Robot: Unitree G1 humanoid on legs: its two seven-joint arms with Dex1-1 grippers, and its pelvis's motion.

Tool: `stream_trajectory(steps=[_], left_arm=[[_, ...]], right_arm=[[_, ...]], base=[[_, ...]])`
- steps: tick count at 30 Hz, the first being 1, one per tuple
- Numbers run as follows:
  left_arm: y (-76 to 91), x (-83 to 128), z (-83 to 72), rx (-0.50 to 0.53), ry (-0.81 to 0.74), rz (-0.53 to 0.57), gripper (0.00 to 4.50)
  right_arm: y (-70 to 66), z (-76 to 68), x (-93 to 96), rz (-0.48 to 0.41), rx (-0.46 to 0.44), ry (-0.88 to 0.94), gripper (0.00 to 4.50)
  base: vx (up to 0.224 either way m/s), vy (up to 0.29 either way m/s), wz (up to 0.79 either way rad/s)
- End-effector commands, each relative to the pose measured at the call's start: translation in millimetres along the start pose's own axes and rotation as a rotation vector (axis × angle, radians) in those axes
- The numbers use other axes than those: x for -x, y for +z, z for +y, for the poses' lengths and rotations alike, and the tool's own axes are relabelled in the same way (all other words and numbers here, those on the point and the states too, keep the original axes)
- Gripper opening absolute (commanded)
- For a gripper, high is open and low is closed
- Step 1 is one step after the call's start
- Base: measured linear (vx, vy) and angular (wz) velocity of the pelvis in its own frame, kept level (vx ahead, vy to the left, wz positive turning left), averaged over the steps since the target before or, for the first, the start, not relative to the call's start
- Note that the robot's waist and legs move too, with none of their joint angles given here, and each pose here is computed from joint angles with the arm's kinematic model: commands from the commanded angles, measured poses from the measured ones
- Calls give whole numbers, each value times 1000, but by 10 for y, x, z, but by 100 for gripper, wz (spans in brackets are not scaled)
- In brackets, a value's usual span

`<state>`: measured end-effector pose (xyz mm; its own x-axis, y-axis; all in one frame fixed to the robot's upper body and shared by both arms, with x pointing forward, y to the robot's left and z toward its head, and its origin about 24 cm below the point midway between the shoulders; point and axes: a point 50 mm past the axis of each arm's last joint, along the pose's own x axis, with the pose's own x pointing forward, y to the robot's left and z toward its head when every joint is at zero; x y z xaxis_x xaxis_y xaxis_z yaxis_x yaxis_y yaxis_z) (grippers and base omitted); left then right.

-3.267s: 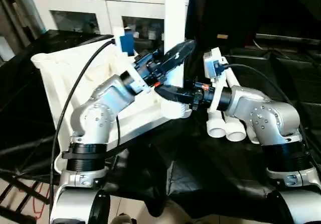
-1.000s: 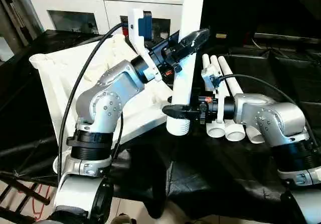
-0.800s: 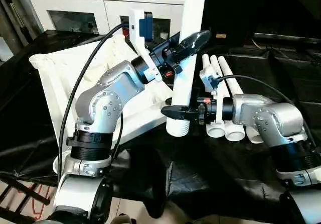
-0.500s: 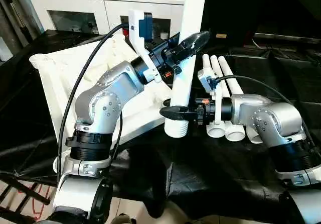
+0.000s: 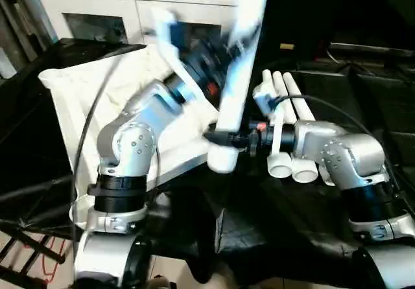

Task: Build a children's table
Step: Insert table leg to table base

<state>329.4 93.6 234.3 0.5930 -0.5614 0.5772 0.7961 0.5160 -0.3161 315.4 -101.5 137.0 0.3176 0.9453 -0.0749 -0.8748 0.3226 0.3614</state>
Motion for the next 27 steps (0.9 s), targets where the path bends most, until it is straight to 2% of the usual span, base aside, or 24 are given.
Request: stream_trajectory(steps=[1,4,5,6,7,8,9,10,11,13,14,15,16,18,23,25,27], left_arm=[[71,14,48,2,50,-50,291],[101,51,104,-8,92,-70,291],[62,78,161,-45,122,-21,291],[62,78,161,-45,122,-21,291],[-125,197,311,-257,160,189,291],[-221,268,375,-347,166,296,291],[-416,442,483,-502,156,503,291],[-547,562,504,-570,91,627,291],[-666,671,499,-578,27,717,291],[-683,686,496,-577,17,728,291],[-777,758,472,-554,-34,778,291],[-941,834,434,-468,-78,836,291],[-941,834,434,-468,-78,836,291],[-1119,928,466,-456,-91,943,291],[-1243,998,570,-462,-53,1045,291],[-1296,1023,662,-455,23,1092,291],[-1311,1037,747,-469,99,1114,255]], right_arm=[[56,-21,37,-43,19,-39,191],[72,-35,52,-88,27,-87,191],[73,-53,63,-87,56,-128,191],[73,-53,63,-87,56,-128,191],[66,-135,89,-83,123,-259,191],[64,-188,107,-84,142,-329,191],[51,-297,166,-83,169,-453,191],[42,-363,218,-81,193,-533,191],[28,-418,271,-83,197,-597,191],[26,-426,279,-83,196,-606,191],[16,-464,324,-92,192,-653,191],[-4,-523,408,-119,167,-725,191],[-4,-523,408,-119,167,-725,191],[-35,-546,467,-107,178,-766,191],[-37,-512,474,-115,197,-769,191],[-50,-503,479,-117,204,-773,191],[-61,-502,474,-118,206,-777,191]], base=[[0,0,0],[0,0,0],[0,0,0],[0,0,0],[0,0,0],[0,0,0],[0,0,0],[0,0,0],[0,0,0],[0,0,0],[0,0,0],[0,0,0],[0,0,0],[0,0,0],[0,0,0],[0,0,0],[0,0,0]])
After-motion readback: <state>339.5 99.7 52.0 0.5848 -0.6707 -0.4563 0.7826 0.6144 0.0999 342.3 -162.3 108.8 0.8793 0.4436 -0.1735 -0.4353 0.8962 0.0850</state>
